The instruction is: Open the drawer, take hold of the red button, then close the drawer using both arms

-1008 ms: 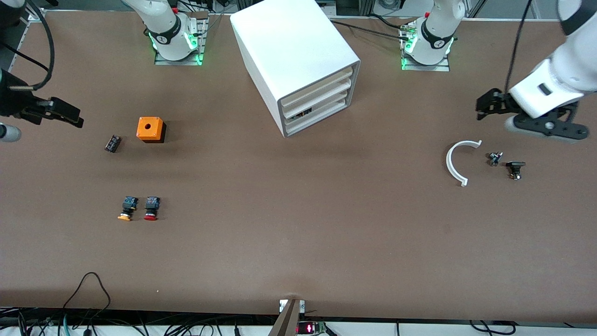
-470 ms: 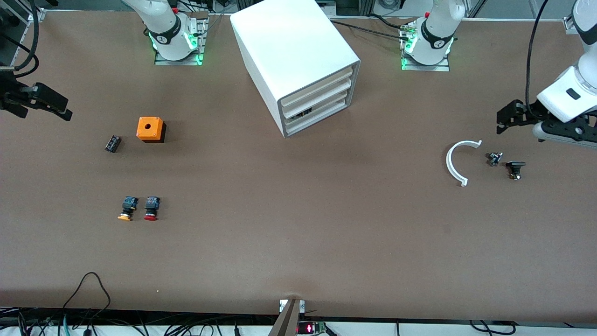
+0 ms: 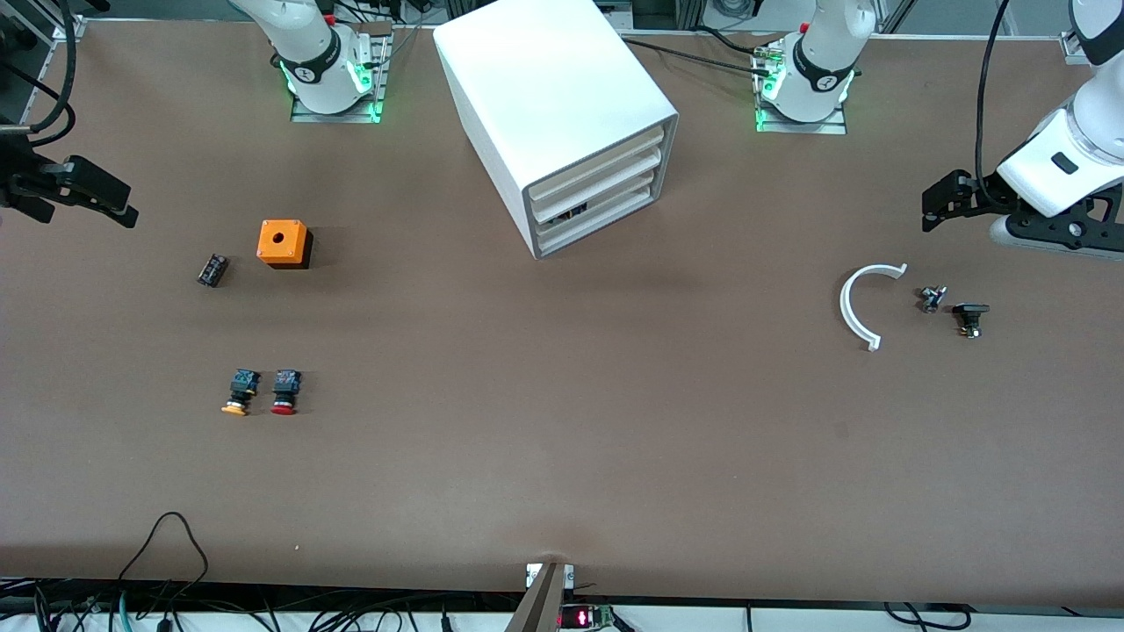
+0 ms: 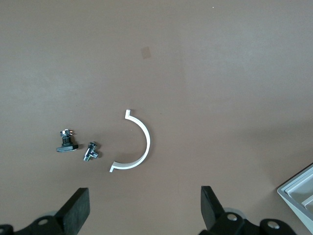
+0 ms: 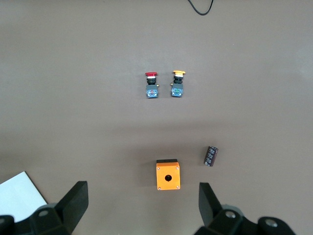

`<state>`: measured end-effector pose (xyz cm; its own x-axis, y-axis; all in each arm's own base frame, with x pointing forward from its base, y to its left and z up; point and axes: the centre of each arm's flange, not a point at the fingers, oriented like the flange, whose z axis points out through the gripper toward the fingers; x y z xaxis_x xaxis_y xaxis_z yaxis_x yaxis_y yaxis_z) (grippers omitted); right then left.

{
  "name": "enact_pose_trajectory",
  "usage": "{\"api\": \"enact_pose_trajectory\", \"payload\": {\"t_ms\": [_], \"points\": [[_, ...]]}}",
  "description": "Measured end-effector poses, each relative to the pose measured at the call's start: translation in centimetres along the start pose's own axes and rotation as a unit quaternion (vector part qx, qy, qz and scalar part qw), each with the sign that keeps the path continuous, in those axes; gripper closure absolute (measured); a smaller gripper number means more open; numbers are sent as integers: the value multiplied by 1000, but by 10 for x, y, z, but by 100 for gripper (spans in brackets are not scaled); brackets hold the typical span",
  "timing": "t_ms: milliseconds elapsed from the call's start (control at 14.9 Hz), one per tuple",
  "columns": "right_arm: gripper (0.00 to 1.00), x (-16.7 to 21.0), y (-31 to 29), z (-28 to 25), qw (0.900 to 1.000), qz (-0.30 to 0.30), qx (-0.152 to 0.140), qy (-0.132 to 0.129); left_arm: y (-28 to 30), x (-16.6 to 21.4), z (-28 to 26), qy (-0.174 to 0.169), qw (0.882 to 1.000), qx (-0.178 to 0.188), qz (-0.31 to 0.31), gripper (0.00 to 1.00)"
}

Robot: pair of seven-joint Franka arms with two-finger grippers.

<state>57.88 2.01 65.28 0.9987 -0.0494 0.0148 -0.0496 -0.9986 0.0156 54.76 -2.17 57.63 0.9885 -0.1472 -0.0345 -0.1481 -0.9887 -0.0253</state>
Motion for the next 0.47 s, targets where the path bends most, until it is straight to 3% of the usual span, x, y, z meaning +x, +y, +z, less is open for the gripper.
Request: {"api": "enact_pose_trajectory", "payload": {"t_ms": [470], "points": [[0, 1, 0, 1, 1000, 0, -1, -1, 4, 0, -1, 1, 1000, 0, 2, 0]]}}
